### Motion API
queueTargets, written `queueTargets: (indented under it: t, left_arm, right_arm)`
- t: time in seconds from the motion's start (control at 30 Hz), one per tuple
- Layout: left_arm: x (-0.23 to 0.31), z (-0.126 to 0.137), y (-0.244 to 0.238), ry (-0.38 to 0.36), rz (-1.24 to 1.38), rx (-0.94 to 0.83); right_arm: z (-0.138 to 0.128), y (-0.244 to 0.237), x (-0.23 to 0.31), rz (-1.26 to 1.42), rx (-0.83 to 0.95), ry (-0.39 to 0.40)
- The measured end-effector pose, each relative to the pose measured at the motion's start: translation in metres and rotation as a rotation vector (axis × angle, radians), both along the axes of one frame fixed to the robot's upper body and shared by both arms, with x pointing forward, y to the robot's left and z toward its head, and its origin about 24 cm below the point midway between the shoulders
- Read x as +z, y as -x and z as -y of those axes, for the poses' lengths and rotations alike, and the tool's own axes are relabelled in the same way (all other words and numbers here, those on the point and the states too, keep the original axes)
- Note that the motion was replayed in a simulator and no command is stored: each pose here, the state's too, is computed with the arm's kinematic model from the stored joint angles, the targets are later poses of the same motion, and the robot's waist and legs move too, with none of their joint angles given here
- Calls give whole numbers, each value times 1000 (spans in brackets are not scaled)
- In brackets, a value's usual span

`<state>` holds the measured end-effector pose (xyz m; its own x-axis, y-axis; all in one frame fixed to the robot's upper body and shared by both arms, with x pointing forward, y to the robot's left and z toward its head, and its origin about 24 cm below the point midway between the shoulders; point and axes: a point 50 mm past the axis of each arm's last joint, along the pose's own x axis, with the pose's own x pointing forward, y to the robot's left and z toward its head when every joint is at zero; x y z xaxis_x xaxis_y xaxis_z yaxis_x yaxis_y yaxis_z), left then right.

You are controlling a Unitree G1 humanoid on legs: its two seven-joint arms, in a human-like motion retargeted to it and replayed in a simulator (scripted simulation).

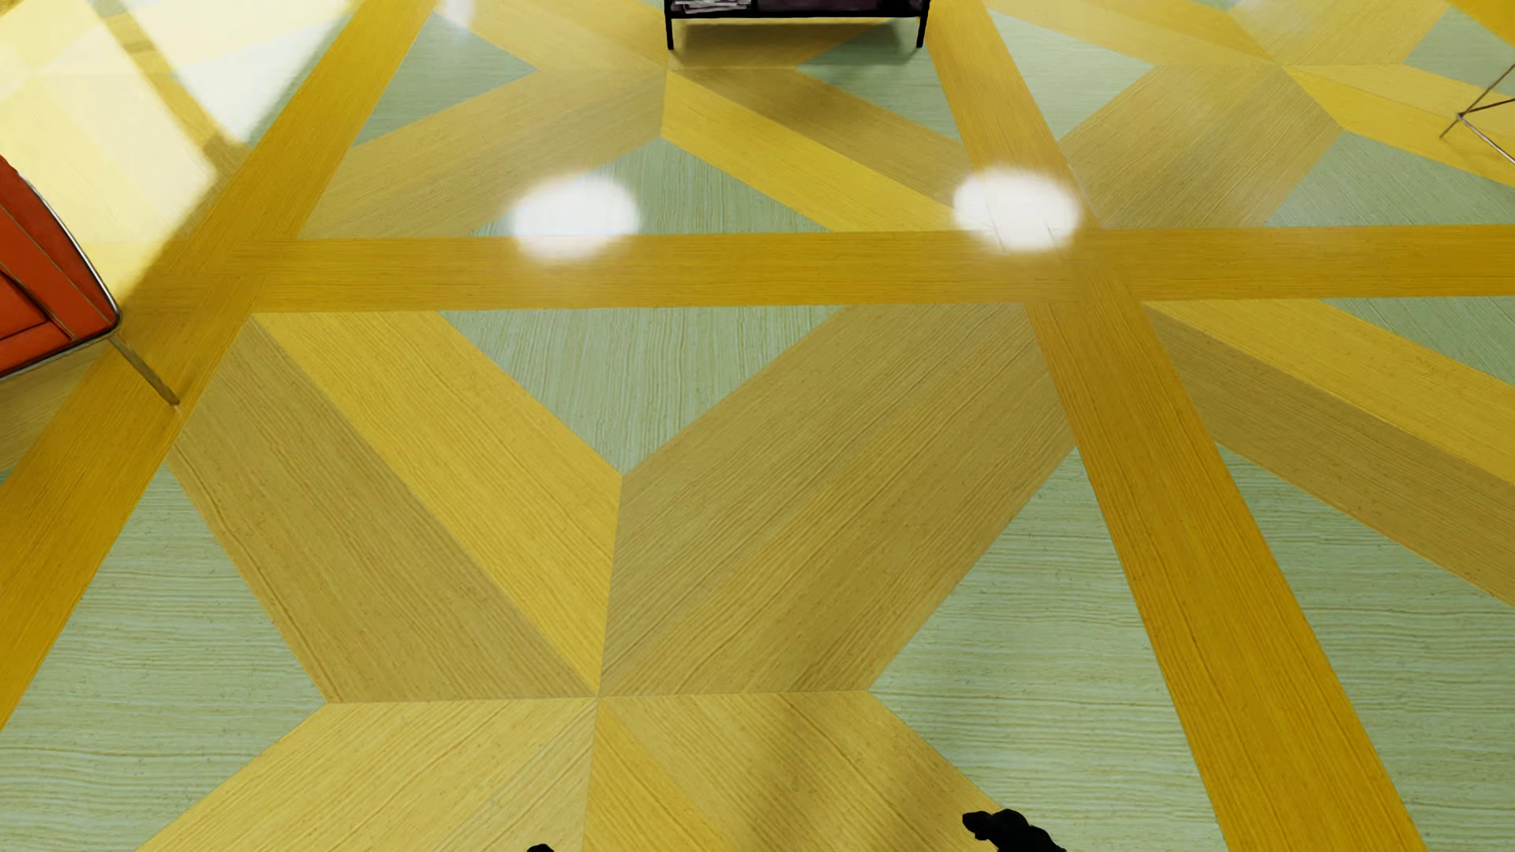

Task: Go to the wood shelves

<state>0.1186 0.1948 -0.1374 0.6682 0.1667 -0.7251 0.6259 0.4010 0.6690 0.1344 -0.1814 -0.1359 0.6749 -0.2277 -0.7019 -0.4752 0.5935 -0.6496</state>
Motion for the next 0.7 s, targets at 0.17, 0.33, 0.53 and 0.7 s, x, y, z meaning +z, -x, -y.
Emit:
queueTargets:
  t: [0.17, 0.33, 0.53, 0.7]
  left_arm:
    - [-5, -14, 29, -23, -39, 153]
    - [-14, -10, 52, -44, -122, 98]
    - [-20, 12, 39, 5, -120, 153]
    - [0, 40, -34, 59, 69, -20]
  right_arm:
    - [-13, -49, 24, 153, 140, -5]
    - [-14, -48, 22, 103, 189, 67]
    - [12, 23, -12, -252, 129, 68]
    - [22, 36, -2, -189, 143, 43]
